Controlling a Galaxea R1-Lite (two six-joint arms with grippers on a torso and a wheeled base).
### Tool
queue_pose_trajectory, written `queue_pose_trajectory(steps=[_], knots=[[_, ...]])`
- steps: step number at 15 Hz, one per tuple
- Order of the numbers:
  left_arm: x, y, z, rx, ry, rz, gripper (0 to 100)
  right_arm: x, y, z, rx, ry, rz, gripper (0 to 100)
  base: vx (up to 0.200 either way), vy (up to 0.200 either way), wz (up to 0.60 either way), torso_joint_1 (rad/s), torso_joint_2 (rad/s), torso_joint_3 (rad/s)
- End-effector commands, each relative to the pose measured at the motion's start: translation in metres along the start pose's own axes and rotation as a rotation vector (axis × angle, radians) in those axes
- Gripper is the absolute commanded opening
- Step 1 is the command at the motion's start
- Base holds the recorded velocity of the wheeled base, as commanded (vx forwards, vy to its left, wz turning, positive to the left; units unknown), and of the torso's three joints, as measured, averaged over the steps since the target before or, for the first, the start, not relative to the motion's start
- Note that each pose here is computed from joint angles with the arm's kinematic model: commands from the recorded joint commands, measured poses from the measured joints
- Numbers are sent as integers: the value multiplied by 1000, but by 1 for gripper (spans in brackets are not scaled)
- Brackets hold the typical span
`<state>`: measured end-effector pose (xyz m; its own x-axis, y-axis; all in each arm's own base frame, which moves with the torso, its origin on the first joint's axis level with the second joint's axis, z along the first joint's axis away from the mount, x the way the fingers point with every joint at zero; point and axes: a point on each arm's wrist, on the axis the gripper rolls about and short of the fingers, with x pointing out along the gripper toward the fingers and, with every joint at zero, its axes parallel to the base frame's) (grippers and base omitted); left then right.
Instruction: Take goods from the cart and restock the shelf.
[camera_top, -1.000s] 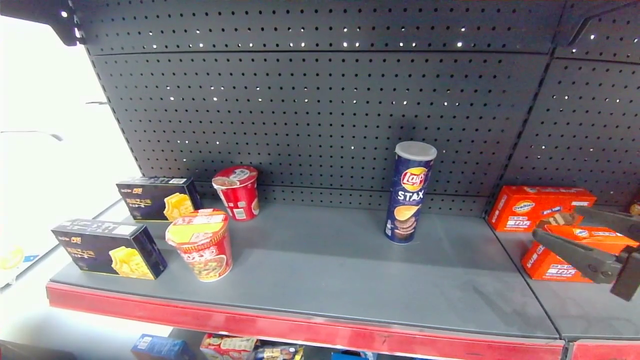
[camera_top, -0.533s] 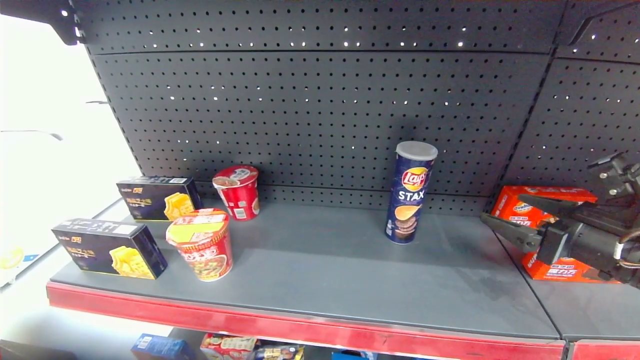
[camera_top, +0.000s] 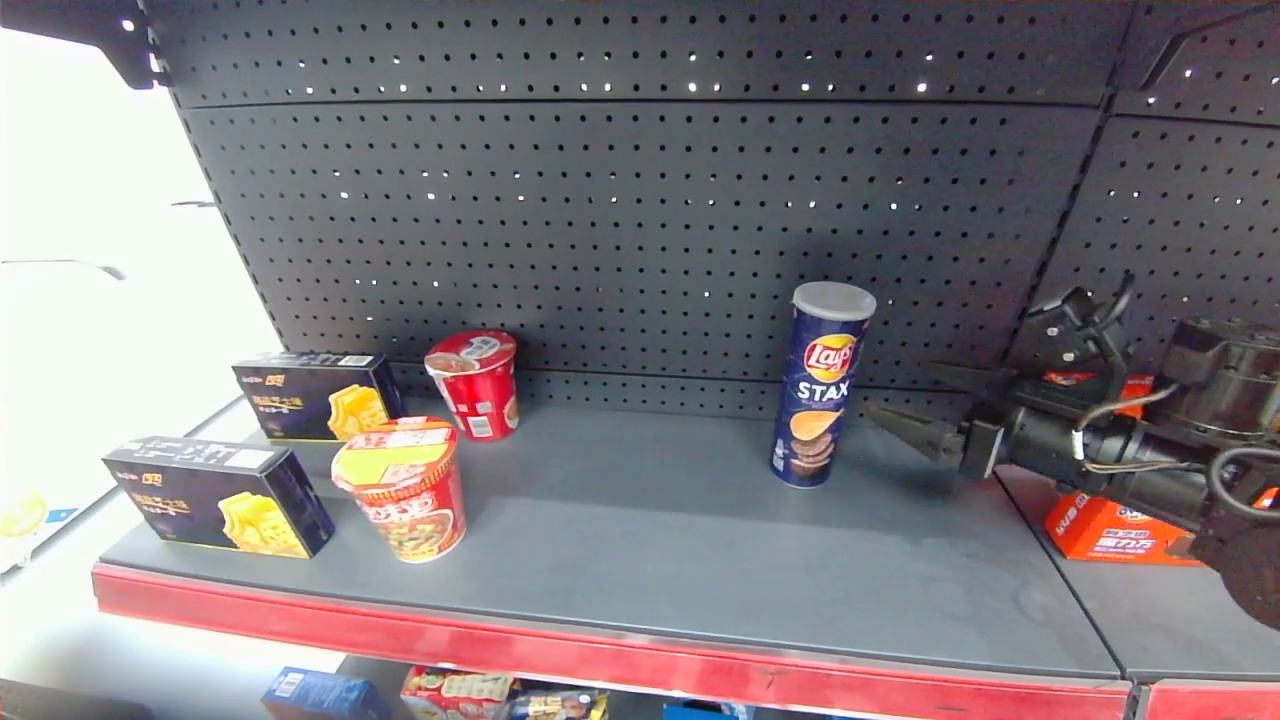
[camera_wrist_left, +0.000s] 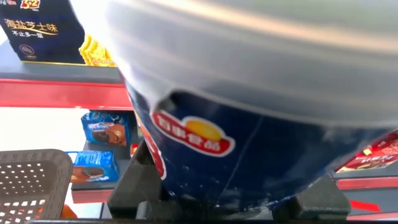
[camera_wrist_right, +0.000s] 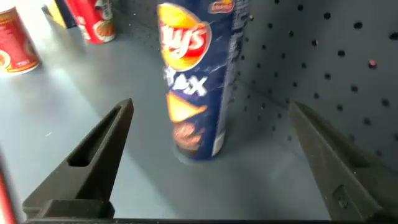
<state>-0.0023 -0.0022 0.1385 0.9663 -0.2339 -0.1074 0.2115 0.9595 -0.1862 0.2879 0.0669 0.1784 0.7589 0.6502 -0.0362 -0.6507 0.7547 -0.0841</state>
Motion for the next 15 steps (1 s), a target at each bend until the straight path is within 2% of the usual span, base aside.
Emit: queue_pose_trajectory(steps=[1, 5, 7, 11, 15], knots=[[-1, 0, 0, 0, -7, -2, 0, 16, -7, -11, 13, 24, 9, 100, 0, 0, 0, 0, 0, 0], [0, 0, -3, -1, 3, -7, 0, 37, -13, -38, 40, 82, 26, 100, 0, 0, 0, 0, 0, 0], [0, 1, -5, -16, 13, -8, 0, 45, -13, -44, 42, 86, 39, 100, 0, 0, 0, 0, 0, 0], [1, 1, -7, -18, 19, -7, 0, 65, -18, -52, 41, 78, 68, 100, 0, 0, 0, 0, 0, 0], [2, 2, -10, -20, 31, -5, 0, 86, -14, -60, 42, 77, 101, 100, 0, 0, 0, 0, 0, 0]])
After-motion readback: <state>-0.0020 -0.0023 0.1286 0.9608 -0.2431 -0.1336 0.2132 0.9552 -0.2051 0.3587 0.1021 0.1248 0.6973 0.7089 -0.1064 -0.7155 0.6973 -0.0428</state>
